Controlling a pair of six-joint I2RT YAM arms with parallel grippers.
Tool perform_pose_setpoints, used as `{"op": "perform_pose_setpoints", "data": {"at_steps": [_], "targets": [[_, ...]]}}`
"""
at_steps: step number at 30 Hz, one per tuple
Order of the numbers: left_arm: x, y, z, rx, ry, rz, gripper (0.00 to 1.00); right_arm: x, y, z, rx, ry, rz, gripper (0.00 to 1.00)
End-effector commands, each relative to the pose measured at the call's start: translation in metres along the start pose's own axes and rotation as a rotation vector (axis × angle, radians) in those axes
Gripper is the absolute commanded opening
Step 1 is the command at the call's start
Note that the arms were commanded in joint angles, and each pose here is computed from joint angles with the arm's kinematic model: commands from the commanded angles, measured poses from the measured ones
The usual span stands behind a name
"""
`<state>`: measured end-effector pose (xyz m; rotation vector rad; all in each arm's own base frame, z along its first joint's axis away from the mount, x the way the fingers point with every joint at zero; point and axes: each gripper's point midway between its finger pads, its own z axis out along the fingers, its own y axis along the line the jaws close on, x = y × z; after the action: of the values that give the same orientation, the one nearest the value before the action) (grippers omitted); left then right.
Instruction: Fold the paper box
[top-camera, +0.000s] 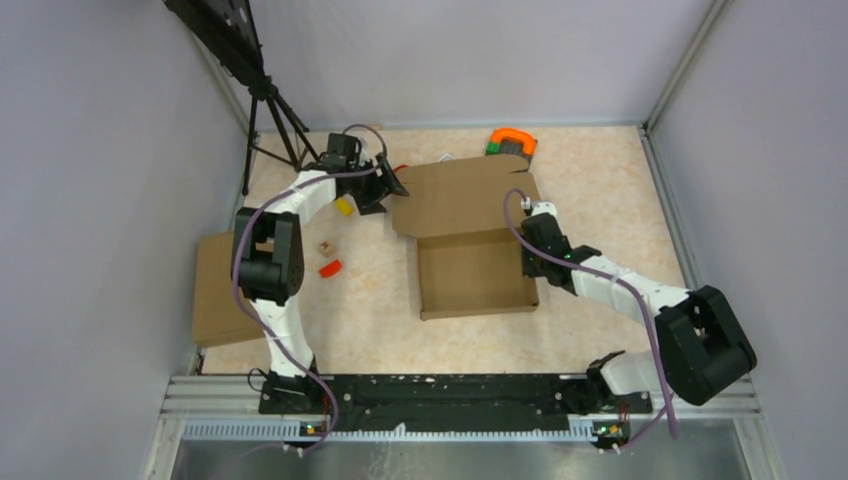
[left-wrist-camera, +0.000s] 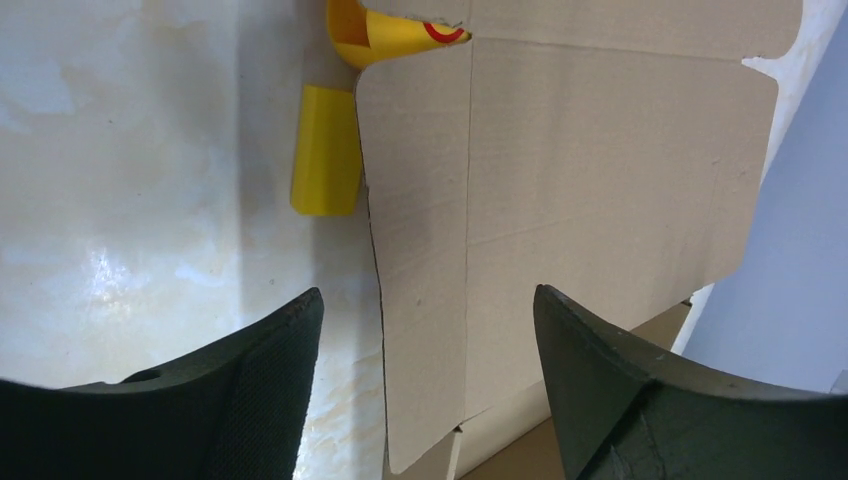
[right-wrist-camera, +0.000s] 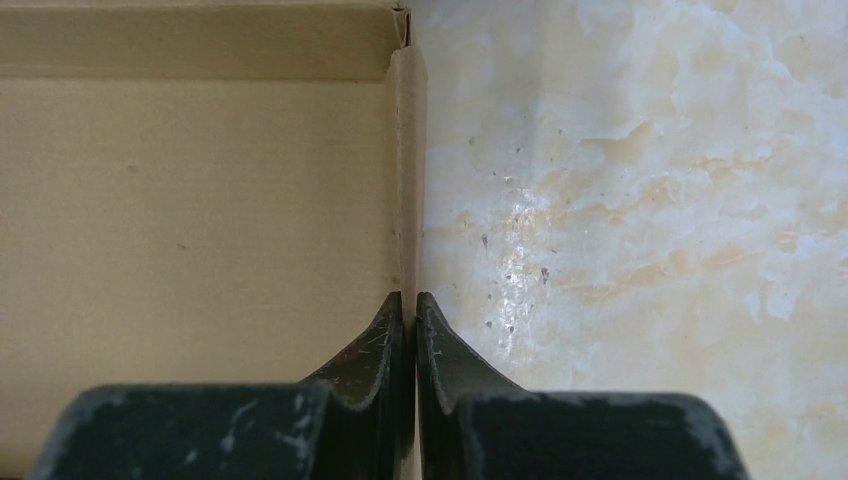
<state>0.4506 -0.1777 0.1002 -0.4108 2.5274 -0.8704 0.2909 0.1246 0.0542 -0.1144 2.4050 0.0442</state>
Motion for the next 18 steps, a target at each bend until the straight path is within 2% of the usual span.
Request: {"op": "perform_pose_setpoints", "data": {"at_steps": [1,7,12,15,18], "targets": [[-0.016,-0.011,0.002,0.040,-0.011,-0.007,0.75,-0.017,0.011,-0.008,-0.047,-0.050,-0.004,0.00],[-0.022,-0.015,0.013,0.062,0.001,-0.031,0.70,-0.019,0.012,-0.009,-0.052,-0.055,-0.002,0.00],[-0.024,-0.023,0.015,0.102,0.001,-0.022,0.53,-0.020,0.012,-0.009,-0.054,-0.056,-0.003,0.00],[-0.020,-0.025,0.020,0.128,0.018,-0.009,0.49,-0.021,0.014,-0.009,-0.060,-0.057,-0.002,0.00],[-0.016,-0.018,0.028,0.116,0.030,-0.010,0.24,-0.021,0.015,-0.009,-0.065,-0.058,0.001,0.00]]}}
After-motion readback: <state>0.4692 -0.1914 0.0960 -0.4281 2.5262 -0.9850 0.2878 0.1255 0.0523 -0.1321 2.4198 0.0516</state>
